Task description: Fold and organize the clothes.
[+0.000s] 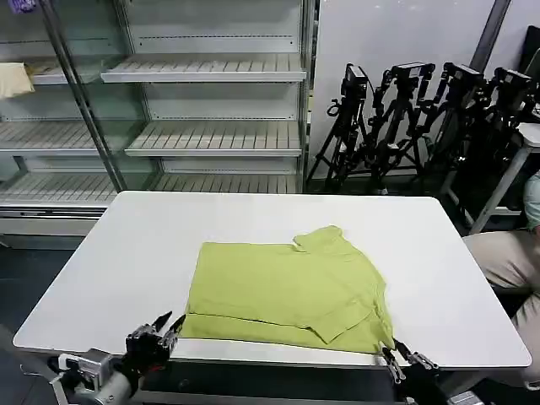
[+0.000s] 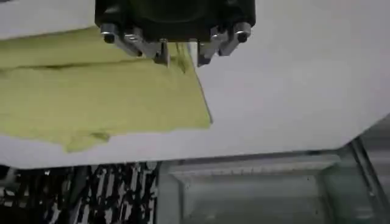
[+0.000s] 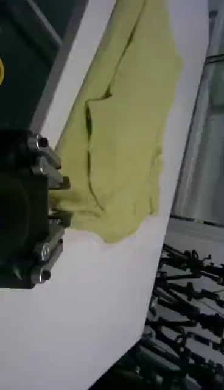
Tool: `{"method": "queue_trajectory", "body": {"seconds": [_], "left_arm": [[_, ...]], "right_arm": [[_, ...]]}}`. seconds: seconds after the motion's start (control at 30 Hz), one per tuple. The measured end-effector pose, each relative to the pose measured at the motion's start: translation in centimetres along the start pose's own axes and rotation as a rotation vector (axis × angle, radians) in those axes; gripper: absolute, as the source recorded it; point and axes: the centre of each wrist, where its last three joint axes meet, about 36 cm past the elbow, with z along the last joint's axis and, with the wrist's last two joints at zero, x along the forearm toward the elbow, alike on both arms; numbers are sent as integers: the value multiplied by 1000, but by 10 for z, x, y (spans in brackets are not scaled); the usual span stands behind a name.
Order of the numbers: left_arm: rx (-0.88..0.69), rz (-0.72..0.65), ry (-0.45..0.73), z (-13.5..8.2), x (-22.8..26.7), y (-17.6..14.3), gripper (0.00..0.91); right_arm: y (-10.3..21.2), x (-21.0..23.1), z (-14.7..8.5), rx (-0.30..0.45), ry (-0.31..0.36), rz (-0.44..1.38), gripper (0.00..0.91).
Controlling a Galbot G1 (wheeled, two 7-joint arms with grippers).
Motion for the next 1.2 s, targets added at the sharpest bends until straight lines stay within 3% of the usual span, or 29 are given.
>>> {"method": "queue_trajectory", "body": {"seconds": [0.27, 0.6, 0.9, 1.2], "left_arm": [[-1, 28, -66, -18, -19, 5, 907], [-4, 71, -90, -36, -77, 23, 907], [2, 64, -56, -47, -137, 48, 907], [9, 53, -20, -57, -185, 69, 907]], "right_arm": [[-17, -30, -27, -51, -88, 42, 907], [-33, -135, -57, -121, -152, 110, 907], [-23, -219, -95, -144, -159, 91, 907], [-20, -286, -115, -160, -109, 103, 907]]}}
